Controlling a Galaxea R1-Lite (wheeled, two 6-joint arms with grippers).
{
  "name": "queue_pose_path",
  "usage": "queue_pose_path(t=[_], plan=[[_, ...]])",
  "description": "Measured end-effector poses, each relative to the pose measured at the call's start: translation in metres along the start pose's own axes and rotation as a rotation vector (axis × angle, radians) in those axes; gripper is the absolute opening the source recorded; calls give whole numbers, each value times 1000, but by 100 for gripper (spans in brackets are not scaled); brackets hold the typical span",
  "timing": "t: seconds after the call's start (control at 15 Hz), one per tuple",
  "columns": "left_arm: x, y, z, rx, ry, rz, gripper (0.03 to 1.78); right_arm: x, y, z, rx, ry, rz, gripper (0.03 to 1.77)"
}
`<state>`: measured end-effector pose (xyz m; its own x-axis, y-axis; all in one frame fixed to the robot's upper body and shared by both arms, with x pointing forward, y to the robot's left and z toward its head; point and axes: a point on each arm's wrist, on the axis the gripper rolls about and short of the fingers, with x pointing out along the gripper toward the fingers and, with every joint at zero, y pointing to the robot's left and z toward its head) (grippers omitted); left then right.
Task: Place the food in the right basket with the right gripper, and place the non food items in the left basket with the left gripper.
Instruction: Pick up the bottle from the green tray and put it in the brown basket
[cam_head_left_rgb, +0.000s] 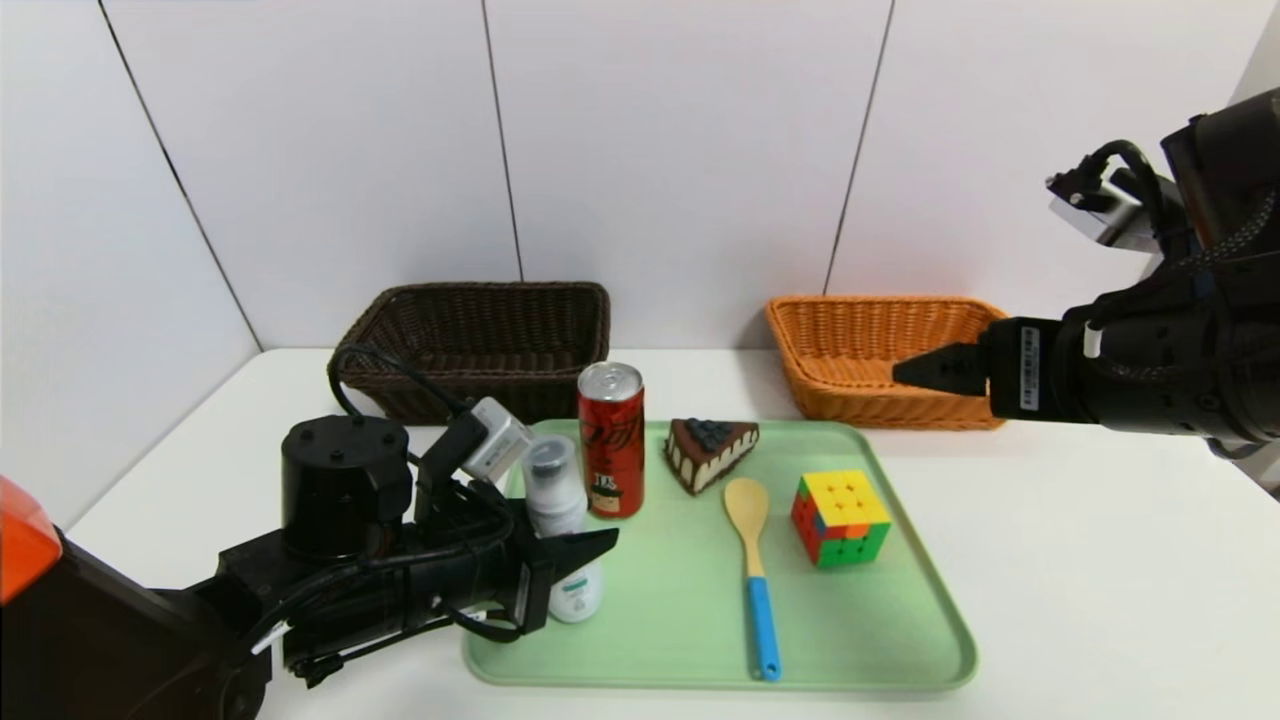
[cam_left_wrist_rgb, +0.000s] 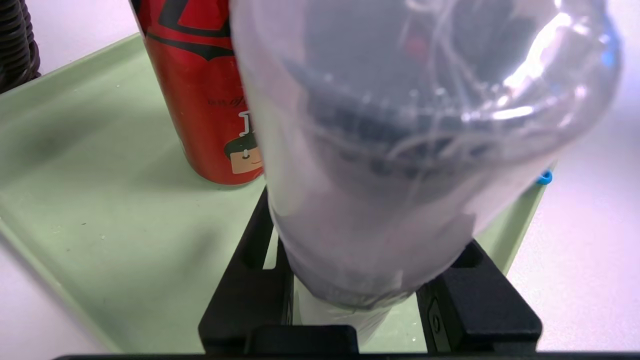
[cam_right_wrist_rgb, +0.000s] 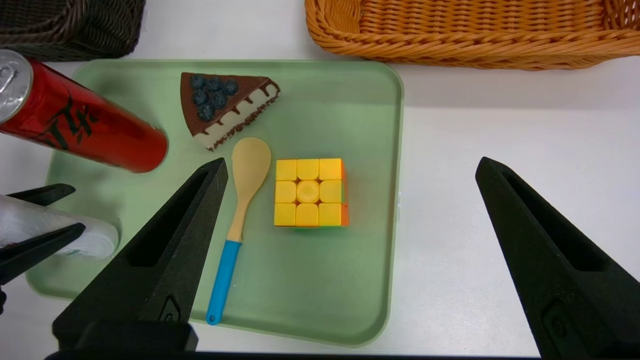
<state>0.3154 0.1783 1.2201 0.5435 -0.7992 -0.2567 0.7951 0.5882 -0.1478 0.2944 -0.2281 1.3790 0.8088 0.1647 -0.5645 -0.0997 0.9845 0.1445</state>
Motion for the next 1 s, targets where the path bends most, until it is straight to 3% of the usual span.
queue_pose_path(t=[0.6, 0.73, 1.0], plan=[[-27, -16, 35, -99, -61, -44, 66, -1, -1, -3, 7, 12, 8, 171], [-44, -24, 63, -125, -86, -48, 66, -2, -1, -3, 7, 11, 9, 171], [-90, -39, 156, -163, -204, -30, 66, -3, -1, -3, 10, 9, 21, 171]])
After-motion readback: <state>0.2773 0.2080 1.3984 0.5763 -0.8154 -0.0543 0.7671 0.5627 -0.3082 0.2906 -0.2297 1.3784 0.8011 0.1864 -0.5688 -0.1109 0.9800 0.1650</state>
